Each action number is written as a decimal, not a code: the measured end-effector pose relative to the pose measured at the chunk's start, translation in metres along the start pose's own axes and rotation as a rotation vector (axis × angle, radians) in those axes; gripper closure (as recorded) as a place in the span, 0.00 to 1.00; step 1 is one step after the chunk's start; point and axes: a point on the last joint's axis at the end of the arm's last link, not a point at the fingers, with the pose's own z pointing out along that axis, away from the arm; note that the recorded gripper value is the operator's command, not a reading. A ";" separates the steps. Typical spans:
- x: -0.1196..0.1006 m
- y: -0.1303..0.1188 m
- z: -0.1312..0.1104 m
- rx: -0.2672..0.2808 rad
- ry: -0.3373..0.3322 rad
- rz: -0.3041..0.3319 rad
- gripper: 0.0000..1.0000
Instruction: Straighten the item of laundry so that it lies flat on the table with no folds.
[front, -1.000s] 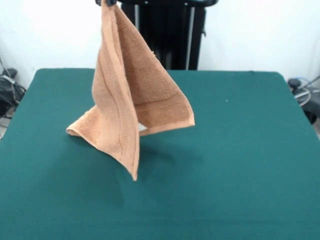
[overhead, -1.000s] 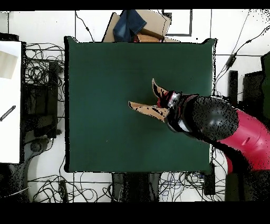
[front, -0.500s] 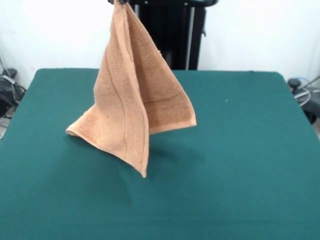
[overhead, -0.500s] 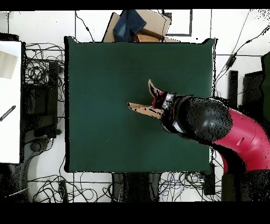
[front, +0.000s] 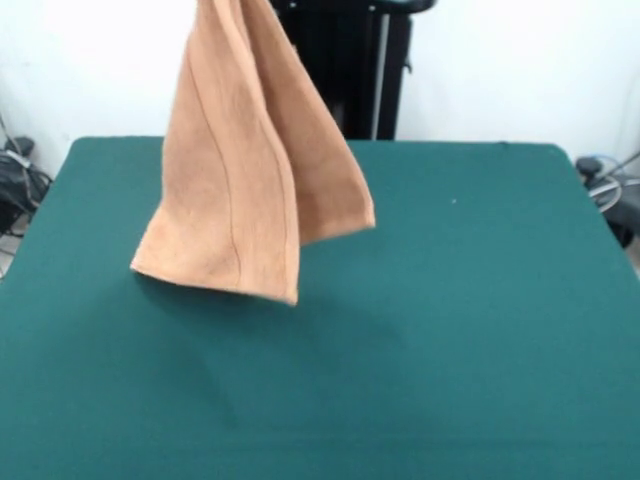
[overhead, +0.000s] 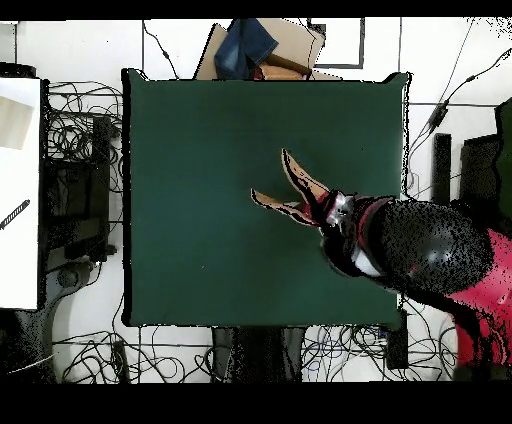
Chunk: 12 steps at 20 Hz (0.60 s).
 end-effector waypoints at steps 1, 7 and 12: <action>0.004 -0.007 -0.011 0.001 0.027 0.011 1.00; 0.013 -0.035 -0.037 0.005 0.079 0.022 1.00; 0.014 -0.051 -0.047 0.007 0.071 -0.013 1.00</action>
